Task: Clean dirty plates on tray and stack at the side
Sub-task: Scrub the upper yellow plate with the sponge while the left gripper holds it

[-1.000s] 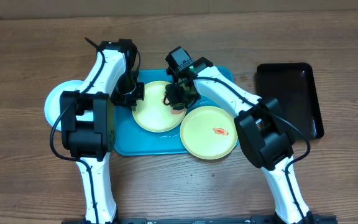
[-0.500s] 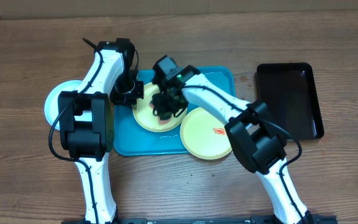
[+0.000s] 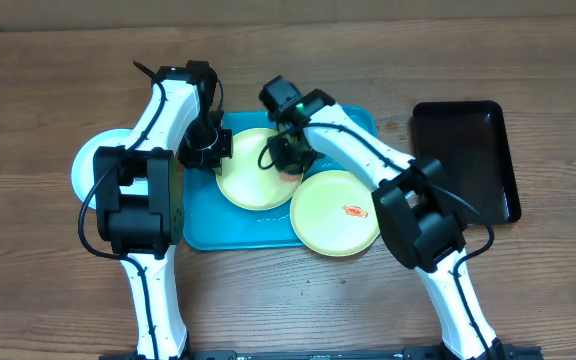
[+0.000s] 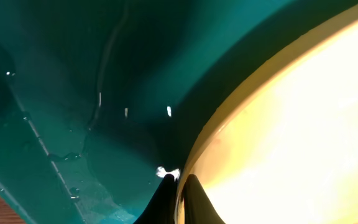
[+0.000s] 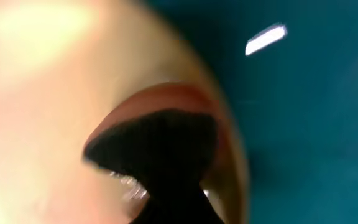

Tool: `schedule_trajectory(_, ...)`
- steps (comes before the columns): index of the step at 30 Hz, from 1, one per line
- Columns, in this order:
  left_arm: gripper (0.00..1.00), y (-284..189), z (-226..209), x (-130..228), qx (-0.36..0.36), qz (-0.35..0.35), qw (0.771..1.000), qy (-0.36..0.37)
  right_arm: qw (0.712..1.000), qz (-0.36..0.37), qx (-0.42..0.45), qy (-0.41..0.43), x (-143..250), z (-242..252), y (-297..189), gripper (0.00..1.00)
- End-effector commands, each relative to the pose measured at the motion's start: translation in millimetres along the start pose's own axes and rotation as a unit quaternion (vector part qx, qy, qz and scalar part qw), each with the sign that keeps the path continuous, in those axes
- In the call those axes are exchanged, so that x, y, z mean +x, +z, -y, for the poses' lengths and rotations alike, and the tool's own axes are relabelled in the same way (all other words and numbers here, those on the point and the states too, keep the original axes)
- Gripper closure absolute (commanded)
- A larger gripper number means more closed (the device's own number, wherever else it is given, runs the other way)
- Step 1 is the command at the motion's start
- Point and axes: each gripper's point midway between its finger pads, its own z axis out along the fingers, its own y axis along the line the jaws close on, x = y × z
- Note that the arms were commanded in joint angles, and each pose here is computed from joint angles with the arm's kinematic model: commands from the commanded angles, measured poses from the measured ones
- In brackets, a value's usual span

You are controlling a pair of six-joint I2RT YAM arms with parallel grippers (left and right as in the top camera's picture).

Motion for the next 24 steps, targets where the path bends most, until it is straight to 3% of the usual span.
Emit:
schedule_trajectory(1,0.96,8,3,0,0.001,-0.002,1.000,0.005,0.999,0.026,0.036,0.000,-14,16,15,0.96)
schedule_trajectory(9,0.96,8,5,0,0.006,-0.002,1.000,0.004,0.994,-0.015,-0.104,-0.044,11,-58,40,0.96)
schedule_trajectory(15,0.95,8,9,-1,0.016,0.000,1.000,0.005,0.979,-0.057,-0.187,-0.058,31,-97,28,0.96)
schedule_trajectory(18,0.95,8,9,-2,0.016,0.001,1.000,0.005,0.978,-0.085,-0.176,-0.073,44,-90,25,0.96)
schedule_trajectory(24,0.96,8,9,-4,0.017,0.005,1.000,0.006,0.991,-0.104,-0.067,-0.047,45,-29,26,0.96)
